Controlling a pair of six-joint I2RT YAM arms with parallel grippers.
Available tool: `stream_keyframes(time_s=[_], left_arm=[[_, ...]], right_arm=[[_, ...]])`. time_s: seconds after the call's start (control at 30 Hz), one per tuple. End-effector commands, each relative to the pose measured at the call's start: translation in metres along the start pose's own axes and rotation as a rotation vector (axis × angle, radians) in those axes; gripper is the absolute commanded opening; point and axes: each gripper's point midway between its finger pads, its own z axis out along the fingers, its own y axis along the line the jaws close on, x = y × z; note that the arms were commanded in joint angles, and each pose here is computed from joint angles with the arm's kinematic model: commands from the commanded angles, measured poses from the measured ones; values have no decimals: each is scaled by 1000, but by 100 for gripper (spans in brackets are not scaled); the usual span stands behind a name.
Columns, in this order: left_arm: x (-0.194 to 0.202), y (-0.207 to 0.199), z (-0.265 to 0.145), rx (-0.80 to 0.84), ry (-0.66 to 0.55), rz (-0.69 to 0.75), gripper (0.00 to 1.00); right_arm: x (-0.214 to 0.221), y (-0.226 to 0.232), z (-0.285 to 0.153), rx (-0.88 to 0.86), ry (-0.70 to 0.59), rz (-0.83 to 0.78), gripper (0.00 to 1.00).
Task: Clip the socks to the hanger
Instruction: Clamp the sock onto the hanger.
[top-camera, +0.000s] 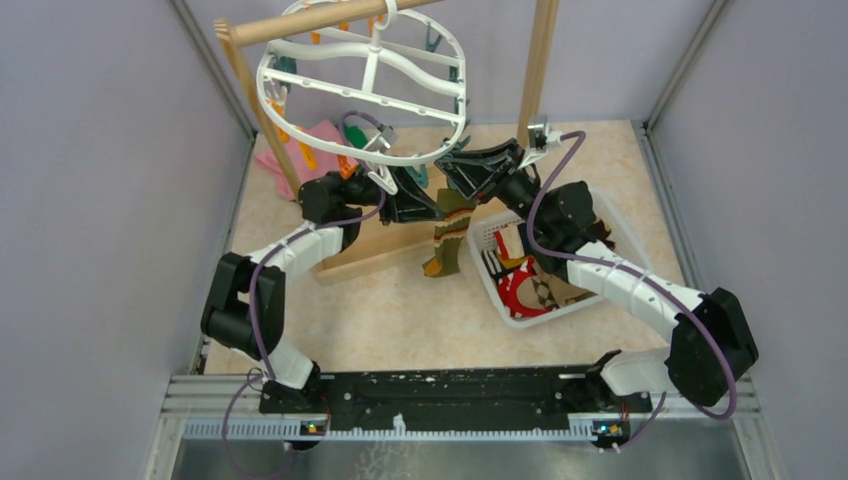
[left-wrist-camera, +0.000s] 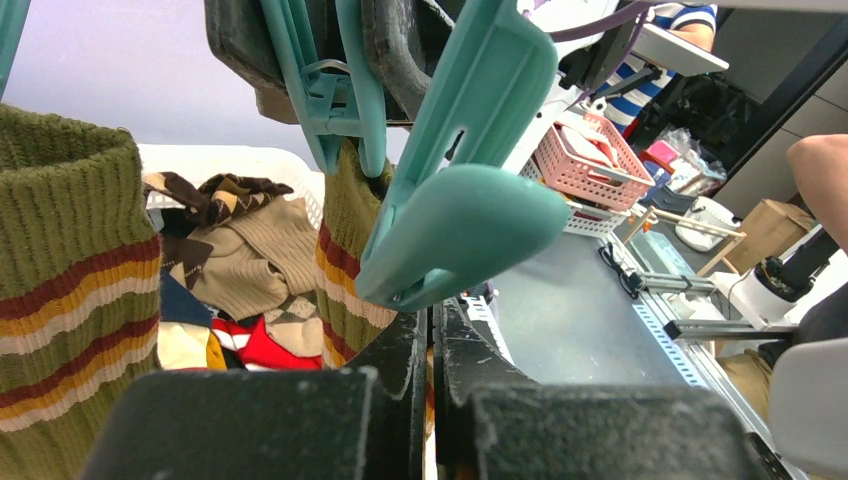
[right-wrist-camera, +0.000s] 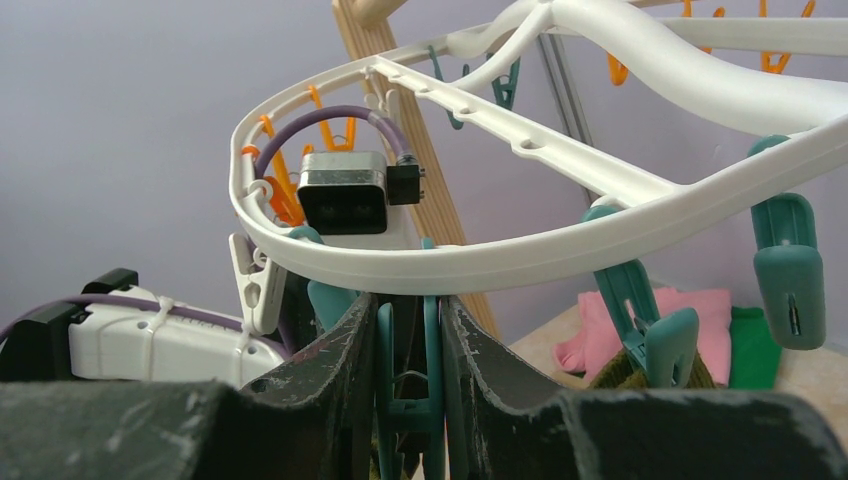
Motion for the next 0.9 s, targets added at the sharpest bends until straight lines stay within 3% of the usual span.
stream_keyframes(time_s=[0.0,0.47,0.87], left_arm=[[-19,-34,2,72,-52,333,0],[-22,-16,-5,29,-95,282,0],[-34,-30,-7,24,-132,316,0]], right_arm=[[18,2,-9,-19,78,37,2],[19,5,-10,-30,87,51,2],[25,-2,-12,-8,97,27,2]])
